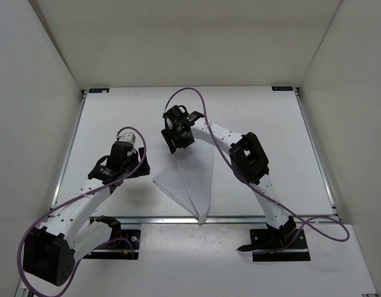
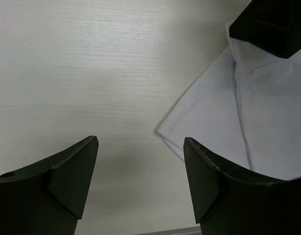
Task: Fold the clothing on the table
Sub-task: Flatten the skirt out
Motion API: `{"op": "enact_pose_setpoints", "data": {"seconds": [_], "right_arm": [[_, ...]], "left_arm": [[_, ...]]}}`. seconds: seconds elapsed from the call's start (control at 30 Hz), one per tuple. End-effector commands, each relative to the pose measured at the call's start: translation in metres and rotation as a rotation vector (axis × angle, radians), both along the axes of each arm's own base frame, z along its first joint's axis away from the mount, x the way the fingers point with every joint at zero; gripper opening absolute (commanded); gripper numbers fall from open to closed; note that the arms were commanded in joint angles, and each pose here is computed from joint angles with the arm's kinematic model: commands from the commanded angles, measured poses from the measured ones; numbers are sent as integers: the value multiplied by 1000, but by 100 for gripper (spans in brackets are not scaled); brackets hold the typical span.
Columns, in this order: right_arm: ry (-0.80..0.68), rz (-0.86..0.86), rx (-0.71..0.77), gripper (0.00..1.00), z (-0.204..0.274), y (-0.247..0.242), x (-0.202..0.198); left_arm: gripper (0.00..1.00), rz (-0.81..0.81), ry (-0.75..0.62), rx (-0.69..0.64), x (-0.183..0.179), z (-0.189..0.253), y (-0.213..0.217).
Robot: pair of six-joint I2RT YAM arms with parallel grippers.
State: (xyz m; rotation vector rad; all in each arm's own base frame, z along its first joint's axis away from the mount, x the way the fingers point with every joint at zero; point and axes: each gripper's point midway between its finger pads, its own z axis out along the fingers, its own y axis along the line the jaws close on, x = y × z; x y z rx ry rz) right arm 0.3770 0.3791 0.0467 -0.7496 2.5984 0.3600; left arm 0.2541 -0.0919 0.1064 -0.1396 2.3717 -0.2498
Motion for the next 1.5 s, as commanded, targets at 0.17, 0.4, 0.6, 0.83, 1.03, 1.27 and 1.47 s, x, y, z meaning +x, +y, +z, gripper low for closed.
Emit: {"op": "enact_pose_setpoints", "data": {"seconds": [0.17,0.4,0.6,0.83,1.03,1.27,1.47], "right_arm": [[-6,31,50,56,9,18,-7],[-16,10,-8,47,-7,9,0],[19,-25,-24,8,-26,1,3],[-106,-63,-41,0,25,-8,22],[-201,-142,27,0,108,-43,26],[-215,-270,162,0,135,-127,-9],[-63,-423,300,0,76,-214,-56]], "left_arm": [[80,-24,18,-22,-8,-11,-4],[81,-27,24,-9,-7,-13,-4],[82,-32,19,-4,-4,-11,-6],[82,-41,10,1,-1,-8,-7],[83,-145,-49,-28,21,12,-28],[87,-353,-98,-200,62,36,-84],[91,-567,-147,-253,114,54,-153]]}}
